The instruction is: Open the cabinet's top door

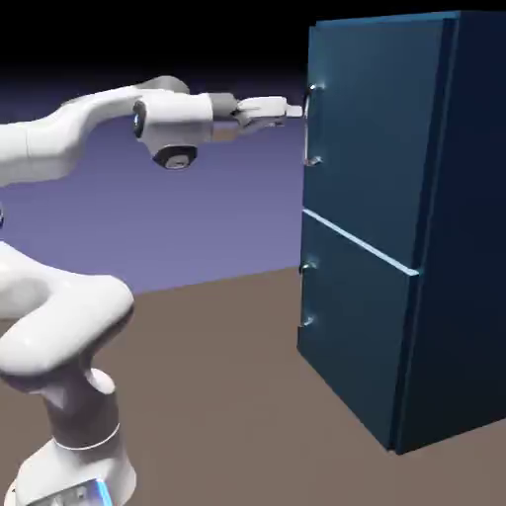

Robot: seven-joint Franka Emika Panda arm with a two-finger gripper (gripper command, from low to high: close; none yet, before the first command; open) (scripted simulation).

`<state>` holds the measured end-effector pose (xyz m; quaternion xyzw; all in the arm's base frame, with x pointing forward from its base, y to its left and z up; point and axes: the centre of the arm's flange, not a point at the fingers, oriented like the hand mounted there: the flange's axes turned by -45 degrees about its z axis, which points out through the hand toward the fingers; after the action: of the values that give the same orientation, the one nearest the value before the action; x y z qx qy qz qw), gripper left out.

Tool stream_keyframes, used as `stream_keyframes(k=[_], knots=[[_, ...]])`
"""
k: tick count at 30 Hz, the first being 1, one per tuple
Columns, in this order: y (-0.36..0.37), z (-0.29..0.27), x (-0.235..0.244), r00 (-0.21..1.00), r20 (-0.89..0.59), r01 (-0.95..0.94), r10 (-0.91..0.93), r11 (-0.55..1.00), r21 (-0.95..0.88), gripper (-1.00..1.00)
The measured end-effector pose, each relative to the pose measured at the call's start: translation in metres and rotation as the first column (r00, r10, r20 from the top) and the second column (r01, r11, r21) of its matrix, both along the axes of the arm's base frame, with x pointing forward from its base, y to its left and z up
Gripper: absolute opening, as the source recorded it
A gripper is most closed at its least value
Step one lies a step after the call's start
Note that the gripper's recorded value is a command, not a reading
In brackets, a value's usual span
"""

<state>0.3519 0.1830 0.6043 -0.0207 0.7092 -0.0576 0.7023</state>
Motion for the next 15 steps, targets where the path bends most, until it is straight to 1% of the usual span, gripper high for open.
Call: stream_keyframes(k=[2, 7, 8, 10, 15], knots=[[0.010, -0.013, 0.007, 1.000, 0.013, -0.002, 0.001, 0.994, 0.110, 0.00], [0.008, -0.012, 0.051, 1.000, 0.013, -0.002, 0.001, 0.994, 0.111, 0.00], [0.007, -0.013, 0.056, 1.000, 0.013, -0.002, 0.001, 0.994, 0.110, -1.00], [0.007, -0.013, 0.056, 1.000, 0.013, -0.002, 0.001, 0.994, 0.110, -1.00], [-0.007, -0.013, 0.024, 0.995, 0.013, -0.099, 0.098, 0.989, 0.110, -1.00]])
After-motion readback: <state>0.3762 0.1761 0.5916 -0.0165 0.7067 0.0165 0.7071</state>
